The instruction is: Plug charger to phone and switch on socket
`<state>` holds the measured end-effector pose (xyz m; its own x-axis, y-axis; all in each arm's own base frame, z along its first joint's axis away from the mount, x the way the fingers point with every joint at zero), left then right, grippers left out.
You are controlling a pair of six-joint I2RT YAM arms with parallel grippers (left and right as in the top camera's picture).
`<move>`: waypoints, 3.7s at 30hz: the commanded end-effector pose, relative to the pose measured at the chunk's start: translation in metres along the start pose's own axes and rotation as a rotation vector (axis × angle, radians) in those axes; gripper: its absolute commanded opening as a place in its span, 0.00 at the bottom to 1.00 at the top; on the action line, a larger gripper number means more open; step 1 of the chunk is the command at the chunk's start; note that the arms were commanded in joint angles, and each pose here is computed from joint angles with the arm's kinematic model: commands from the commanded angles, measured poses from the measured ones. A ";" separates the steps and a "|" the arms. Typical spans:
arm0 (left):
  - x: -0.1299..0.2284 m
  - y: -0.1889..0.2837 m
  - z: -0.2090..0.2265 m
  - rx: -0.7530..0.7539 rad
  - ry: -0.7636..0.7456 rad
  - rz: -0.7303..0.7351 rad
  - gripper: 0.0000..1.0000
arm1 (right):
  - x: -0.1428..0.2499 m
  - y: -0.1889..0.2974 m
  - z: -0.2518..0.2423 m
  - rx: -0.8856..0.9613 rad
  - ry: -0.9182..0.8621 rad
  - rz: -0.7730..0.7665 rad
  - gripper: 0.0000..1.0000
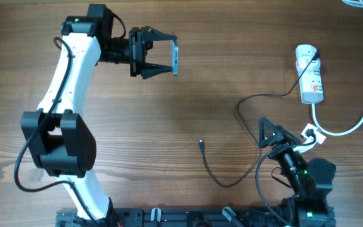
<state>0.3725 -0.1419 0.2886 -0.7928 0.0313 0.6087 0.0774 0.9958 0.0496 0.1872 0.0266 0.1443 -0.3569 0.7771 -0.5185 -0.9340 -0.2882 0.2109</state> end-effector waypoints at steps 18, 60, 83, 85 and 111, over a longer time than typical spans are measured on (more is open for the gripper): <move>0.033 -0.019 -0.018 0.012 -0.118 0.080 0.61 | -0.066 0.033 0.098 0.227 0.355 0.174 1.00; 0.033 -0.024 -0.016 -0.005 -0.125 0.080 0.60 | 0.005 -0.052 0.333 0.202 0.767 0.532 0.99; 0.034 -0.024 -0.017 0.002 -0.119 0.088 0.60 | 0.026 -0.109 0.328 0.307 0.723 0.398 0.70; 0.034 -0.024 -0.017 0.005 -0.115 0.091 0.60 | 0.028 -0.112 0.326 0.313 0.728 0.403 0.65; 0.034 -0.024 -0.017 0.005 -0.116 0.091 0.60 | 0.032 -0.122 0.325 0.323 0.739 0.380 0.34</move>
<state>0.3621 -0.1656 0.2972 -0.8262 0.0873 0.5566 0.1380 0.9892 0.0497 0.2929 0.2688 0.3650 -0.6836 0.0587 -0.7275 -0.7218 -0.2022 0.6619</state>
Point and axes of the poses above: each gripper's point midway between its finger pads, its own y axis back along the fingers, its own z axis along the line the jaws close on, x = y × z, the point moved 6 cm from there along y, back along the fingers, and after that the axes turned 6 degrees about -y, right-handed, at the moved point
